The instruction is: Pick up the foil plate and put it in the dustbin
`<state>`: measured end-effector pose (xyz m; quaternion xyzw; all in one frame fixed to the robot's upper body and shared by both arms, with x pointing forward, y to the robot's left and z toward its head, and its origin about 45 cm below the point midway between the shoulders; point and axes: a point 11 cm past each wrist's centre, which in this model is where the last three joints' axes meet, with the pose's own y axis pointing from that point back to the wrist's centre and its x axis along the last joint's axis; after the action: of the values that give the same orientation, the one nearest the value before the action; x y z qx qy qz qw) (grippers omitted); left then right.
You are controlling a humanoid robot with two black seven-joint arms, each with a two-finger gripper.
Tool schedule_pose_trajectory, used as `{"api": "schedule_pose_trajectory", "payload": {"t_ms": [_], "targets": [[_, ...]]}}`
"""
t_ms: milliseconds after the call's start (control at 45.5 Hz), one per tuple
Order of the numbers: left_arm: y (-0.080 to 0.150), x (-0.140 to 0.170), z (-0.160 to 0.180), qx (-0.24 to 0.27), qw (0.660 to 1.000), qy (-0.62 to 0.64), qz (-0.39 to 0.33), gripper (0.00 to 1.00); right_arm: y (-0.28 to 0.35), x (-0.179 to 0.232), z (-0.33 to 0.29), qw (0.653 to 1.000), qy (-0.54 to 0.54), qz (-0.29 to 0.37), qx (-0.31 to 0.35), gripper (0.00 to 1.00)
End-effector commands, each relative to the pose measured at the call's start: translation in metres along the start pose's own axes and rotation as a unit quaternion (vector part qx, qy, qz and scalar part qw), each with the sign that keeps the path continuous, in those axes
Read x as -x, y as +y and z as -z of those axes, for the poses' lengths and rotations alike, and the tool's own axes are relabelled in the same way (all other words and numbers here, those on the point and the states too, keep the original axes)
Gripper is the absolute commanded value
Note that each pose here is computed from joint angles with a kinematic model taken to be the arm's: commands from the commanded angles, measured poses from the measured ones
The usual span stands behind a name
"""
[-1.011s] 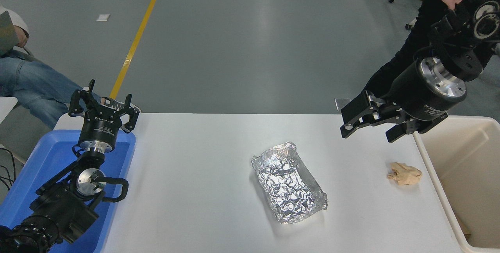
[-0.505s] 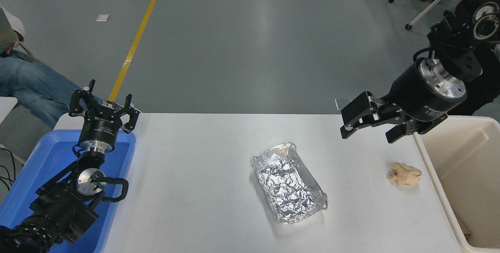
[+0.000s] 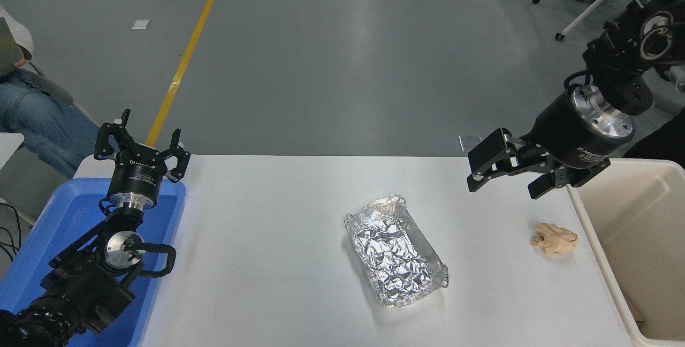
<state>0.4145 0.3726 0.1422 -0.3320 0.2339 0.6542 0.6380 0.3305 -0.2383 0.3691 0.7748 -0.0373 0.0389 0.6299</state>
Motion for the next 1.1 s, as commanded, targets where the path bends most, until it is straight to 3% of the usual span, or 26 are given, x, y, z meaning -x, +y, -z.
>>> {"api": "schedule_pose_trajectory", "payload": {"t_ms": [0,220,505,593,769,1077], "targets": [[0.0,0.0,0.0,0.0,1.0,0.0,0.0,0.99,-0.003,-0.002,0.0,1.0,-0.004,0.001,-0.007,1.0],[0.0,0.0,0.0,-0.001,1.0,0.0,0.0,0.99,-0.006,-0.01,0.001,0.998,-0.047,-0.005,-0.031,1.0],[0.0,0.0,0.0,-0.001,1.0,0.0,0.0,0.99,-0.017,-0.012,0.0,0.999,-0.046,0.003,-0.015,1.0],[0.0,0.0,0.0,-0.001,1.0,0.0,0.0,0.99,-0.038,-0.007,-0.001,0.999,-0.047,0.022,-0.016,1.0],[0.0,0.0,0.0,-0.001,1.0,0.0,0.0,0.99,-0.08,-0.017,-0.003,0.999,-0.037,-0.037,0.005,1.0],[0.0,0.0,0.0,-0.001,1.0,0.0,0.0,0.99,-0.173,-0.02,-0.002,0.997,0.008,-0.076,0.032,1.0]]}}
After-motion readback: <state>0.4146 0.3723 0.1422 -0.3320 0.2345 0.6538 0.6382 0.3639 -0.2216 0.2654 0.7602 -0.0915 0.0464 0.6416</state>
